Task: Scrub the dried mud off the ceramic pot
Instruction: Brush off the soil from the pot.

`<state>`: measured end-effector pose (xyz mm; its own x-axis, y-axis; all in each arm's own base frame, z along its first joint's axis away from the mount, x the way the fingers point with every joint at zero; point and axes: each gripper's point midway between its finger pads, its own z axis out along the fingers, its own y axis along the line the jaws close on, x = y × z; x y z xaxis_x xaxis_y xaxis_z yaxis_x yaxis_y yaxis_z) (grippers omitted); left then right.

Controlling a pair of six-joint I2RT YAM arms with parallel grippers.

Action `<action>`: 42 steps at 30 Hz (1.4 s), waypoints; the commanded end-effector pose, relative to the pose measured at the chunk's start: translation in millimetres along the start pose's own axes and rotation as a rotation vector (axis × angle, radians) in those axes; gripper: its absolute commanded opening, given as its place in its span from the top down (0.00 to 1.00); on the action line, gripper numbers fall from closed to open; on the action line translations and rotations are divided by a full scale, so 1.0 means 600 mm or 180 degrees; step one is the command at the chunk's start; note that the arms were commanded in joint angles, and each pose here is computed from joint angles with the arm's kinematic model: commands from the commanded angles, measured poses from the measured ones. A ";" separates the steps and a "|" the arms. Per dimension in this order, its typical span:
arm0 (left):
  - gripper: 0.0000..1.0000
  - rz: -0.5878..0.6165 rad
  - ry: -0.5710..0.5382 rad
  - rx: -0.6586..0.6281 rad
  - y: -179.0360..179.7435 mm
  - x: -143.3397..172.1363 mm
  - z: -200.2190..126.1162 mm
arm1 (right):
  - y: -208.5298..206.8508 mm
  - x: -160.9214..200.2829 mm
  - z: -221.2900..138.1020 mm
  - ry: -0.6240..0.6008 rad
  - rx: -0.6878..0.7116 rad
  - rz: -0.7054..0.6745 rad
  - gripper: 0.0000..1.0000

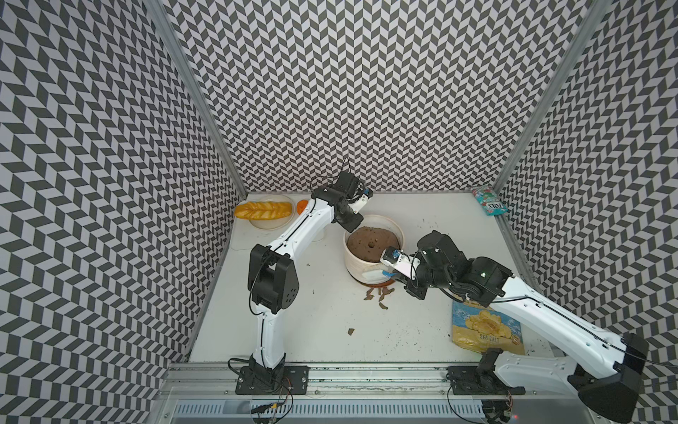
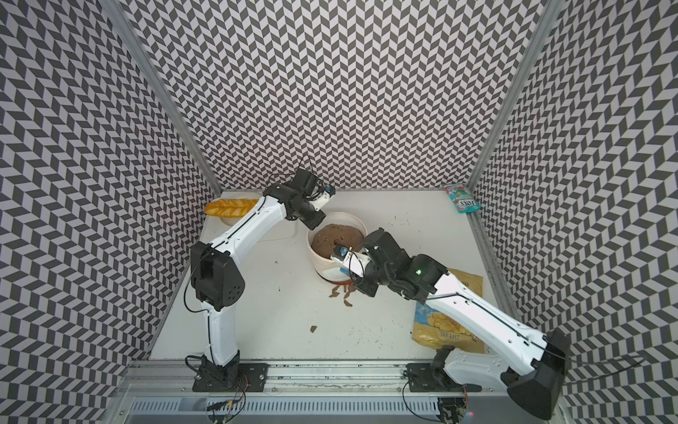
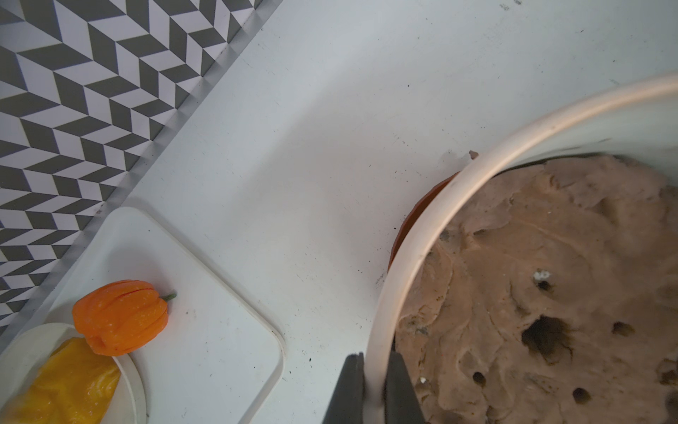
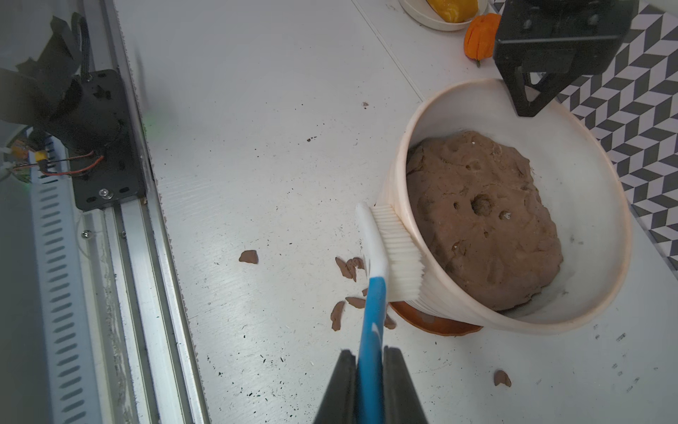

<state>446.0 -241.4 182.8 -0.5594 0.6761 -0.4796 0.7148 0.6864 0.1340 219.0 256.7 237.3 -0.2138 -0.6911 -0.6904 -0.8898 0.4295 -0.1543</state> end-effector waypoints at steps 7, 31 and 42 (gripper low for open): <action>0.97 0.0255 -0.0111 0.0211 -0.022 -0.015 -0.005 | -0.092 0.021 -0.052 -0.0181 0.0849 0.0813 1.00; 0.94 0.0184 -0.0126 0.0062 -0.004 -0.023 0.006 | -0.044 0.031 -0.127 -0.0348 0.0510 0.1728 1.00; 0.91 0.0096 -0.0223 -0.0005 0.003 -0.036 -0.007 | -0.061 0.087 -0.141 -0.0506 0.0917 0.2506 1.00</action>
<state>448.0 -242.4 182.8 -0.5562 0.6767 -0.4825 0.7179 0.6837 0.1314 196.1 171.3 259.2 -0.6616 -0.1950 -0.7241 -0.4850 0.8477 0.2149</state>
